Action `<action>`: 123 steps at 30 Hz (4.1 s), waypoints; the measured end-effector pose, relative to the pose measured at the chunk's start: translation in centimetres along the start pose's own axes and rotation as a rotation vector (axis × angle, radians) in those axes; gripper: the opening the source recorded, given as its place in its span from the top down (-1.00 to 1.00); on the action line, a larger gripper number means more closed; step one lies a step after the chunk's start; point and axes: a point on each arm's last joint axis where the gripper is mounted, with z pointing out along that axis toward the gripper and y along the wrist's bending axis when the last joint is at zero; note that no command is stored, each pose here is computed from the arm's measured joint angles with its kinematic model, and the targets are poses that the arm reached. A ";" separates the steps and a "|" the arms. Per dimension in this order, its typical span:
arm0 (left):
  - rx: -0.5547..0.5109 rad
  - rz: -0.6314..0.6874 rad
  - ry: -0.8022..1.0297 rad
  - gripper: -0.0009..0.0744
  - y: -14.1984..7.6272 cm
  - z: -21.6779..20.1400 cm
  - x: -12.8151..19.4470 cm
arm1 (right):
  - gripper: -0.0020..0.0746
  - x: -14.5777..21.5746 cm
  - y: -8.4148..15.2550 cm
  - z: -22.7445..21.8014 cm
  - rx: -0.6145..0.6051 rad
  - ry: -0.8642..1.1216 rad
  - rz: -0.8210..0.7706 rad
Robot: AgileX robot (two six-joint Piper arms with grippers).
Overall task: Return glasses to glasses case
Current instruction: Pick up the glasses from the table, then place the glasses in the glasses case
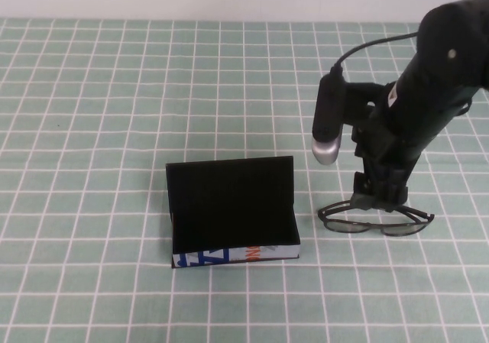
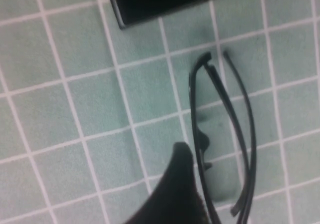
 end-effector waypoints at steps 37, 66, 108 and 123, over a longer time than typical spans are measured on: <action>0.000 0.000 0.000 0.98 0.0 0.0 0.0 | -0.57 2.5 -2.7 7.2 -0.071 0.160 0.142; 0.000 0.000 0.000 0.98 0.0 0.0 0.0 | -0.46 4.3 -1.5 9.6 -0.089 0.199 0.040; 0.000 0.000 0.000 0.98 0.0 0.0 0.0 | 0.94 0.3 1.6 1.3 -0.191 -0.056 0.079; 0.000 0.000 0.000 0.98 0.0 0.0 0.0 | 0.94 -7.6 1.8 -0.5 -0.185 -0.175 -0.003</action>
